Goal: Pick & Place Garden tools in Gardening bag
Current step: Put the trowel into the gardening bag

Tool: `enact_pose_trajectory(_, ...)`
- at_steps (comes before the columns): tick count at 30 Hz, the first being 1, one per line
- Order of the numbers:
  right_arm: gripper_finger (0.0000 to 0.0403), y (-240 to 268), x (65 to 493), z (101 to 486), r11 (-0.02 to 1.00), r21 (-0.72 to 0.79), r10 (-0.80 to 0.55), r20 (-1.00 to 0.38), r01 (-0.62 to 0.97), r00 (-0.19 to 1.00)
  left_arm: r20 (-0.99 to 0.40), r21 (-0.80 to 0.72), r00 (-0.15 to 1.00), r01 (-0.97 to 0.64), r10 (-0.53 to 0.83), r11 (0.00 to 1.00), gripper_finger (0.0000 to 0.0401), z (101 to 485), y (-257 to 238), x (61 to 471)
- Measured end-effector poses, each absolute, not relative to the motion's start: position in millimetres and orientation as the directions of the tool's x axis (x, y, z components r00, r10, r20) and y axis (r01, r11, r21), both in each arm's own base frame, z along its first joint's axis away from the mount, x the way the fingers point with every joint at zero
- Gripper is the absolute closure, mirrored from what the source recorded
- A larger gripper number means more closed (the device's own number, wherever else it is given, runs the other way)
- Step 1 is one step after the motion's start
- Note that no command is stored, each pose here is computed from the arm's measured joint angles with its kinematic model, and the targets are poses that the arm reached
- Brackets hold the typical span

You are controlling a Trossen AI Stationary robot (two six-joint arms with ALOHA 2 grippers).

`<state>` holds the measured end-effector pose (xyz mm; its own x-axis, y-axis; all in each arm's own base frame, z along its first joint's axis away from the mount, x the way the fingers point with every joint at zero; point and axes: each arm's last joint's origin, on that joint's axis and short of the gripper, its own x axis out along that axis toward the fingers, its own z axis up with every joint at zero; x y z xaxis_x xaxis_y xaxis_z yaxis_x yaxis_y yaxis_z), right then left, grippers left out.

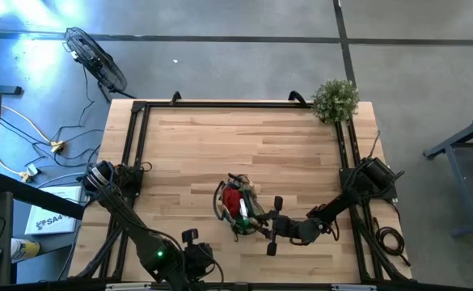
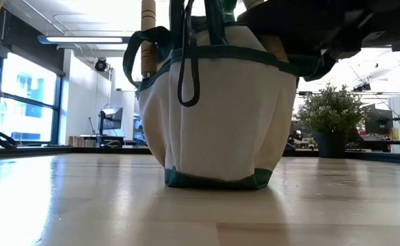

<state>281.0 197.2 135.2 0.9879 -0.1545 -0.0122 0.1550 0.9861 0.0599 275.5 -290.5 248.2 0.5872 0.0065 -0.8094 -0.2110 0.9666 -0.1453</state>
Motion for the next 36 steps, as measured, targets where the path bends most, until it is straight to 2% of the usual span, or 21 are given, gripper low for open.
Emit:
enact_pose_trajectory(9,0.0307,198,281,137,0.989,0.069,-0.129,0.002,0.128,0.992,-0.809,-0.147,0.588,-0.211,0.005,0.966,0.0302,248,-291,276)
enact_pose_trajectory(19,0.0311,203,276,149,0.993,0.028,-0.116,0.096,0.114,0.989,-0.809,-0.147,0.588,-0.211,0.006,0.966,0.0302,248,-291,276)
enact_pose_trajectory(25,0.0346,208,272,150,0.993,0.022,-0.117,0.096,0.116,0.988,-0.809,-0.146,0.588,-0.212,0.006,0.966,0.0302,248,-291,276)
enact_pose_trajectory(36,0.0346,223,256,148,0.980,0.019,-0.199,0.067,0.198,0.978,-0.809,-0.153,0.588,-0.211,0.000,0.965,0.0302,248,-291,276)
